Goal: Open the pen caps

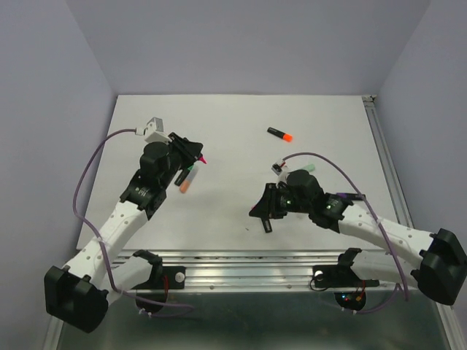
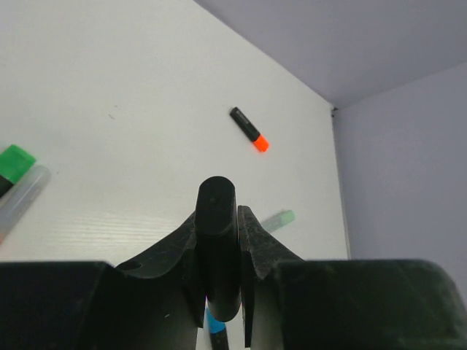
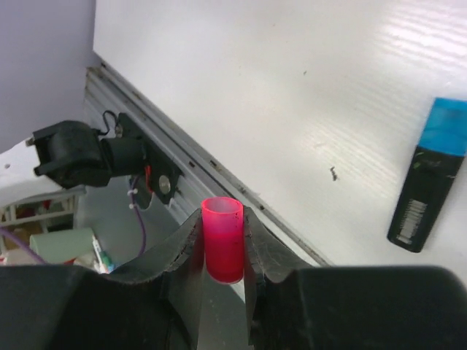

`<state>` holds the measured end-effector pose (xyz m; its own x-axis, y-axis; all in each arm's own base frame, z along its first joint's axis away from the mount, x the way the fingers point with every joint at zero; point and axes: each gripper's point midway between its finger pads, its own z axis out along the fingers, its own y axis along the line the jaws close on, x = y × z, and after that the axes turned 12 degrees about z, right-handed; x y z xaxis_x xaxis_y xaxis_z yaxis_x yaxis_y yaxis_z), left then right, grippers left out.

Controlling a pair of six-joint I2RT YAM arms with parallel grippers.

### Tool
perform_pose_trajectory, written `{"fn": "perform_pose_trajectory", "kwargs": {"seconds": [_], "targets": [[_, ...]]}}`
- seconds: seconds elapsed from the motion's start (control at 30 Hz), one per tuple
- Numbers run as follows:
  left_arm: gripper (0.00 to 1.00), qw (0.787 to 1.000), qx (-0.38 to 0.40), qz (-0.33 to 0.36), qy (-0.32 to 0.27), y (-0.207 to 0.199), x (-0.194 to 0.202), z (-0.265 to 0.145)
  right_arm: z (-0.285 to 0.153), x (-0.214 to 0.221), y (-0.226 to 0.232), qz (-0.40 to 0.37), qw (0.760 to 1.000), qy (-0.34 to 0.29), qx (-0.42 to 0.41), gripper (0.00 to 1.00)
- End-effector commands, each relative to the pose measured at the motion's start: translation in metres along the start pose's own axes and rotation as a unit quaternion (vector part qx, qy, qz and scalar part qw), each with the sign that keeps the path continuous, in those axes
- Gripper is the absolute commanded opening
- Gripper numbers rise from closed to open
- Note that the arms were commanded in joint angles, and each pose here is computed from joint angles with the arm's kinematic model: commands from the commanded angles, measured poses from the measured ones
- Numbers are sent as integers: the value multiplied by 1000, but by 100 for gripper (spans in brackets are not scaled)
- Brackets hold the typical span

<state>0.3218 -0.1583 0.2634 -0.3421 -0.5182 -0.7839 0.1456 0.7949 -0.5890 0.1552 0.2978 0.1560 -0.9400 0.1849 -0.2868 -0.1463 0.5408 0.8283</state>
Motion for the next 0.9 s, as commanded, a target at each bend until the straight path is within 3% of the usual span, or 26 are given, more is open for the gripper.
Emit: {"fn": "perform_pose_trajectory", "kwargs": {"seconds": [0.0, 0.13, 0.3, 0.37, 0.4, 0.47, 0.73, 0.87], "targets": [[0, 996, -63, 65, 17, 17, -8, 8, -5, -55, -4, -24, 994, -91, 63, 1], [0, 981, -151, 106, 59, 45, -5, 28, -21, -106, -37, 4, 979, -162, 125, 1], [0, 935, -314, 133, 94, 117, 1, 26, -64, -170, -106, 57, 939, -252, 227, 1], [0, 923, -352, 118, 97, 147, -6, 23, -82, -185, -131, 75, 916, -280, 276, 1], [0, 921, -355, 110, 113, 158, 1, 26, -103, -197, -158, 92, 888, -312, 324, 1], [0, 911, -384, 86, 123, 193, 0, 24, -131, -208, -188, 124, 854, -338, 375, 1], [0, 858, -475, 62, 186, 272, 12, 13, -198, -216, -277, 192, 757, -349, 517, 7], [2, 818, -530, 70, 212, 294, 20, 8, -205, -229, -302, 210, 737, -349, 540, 8]]}}
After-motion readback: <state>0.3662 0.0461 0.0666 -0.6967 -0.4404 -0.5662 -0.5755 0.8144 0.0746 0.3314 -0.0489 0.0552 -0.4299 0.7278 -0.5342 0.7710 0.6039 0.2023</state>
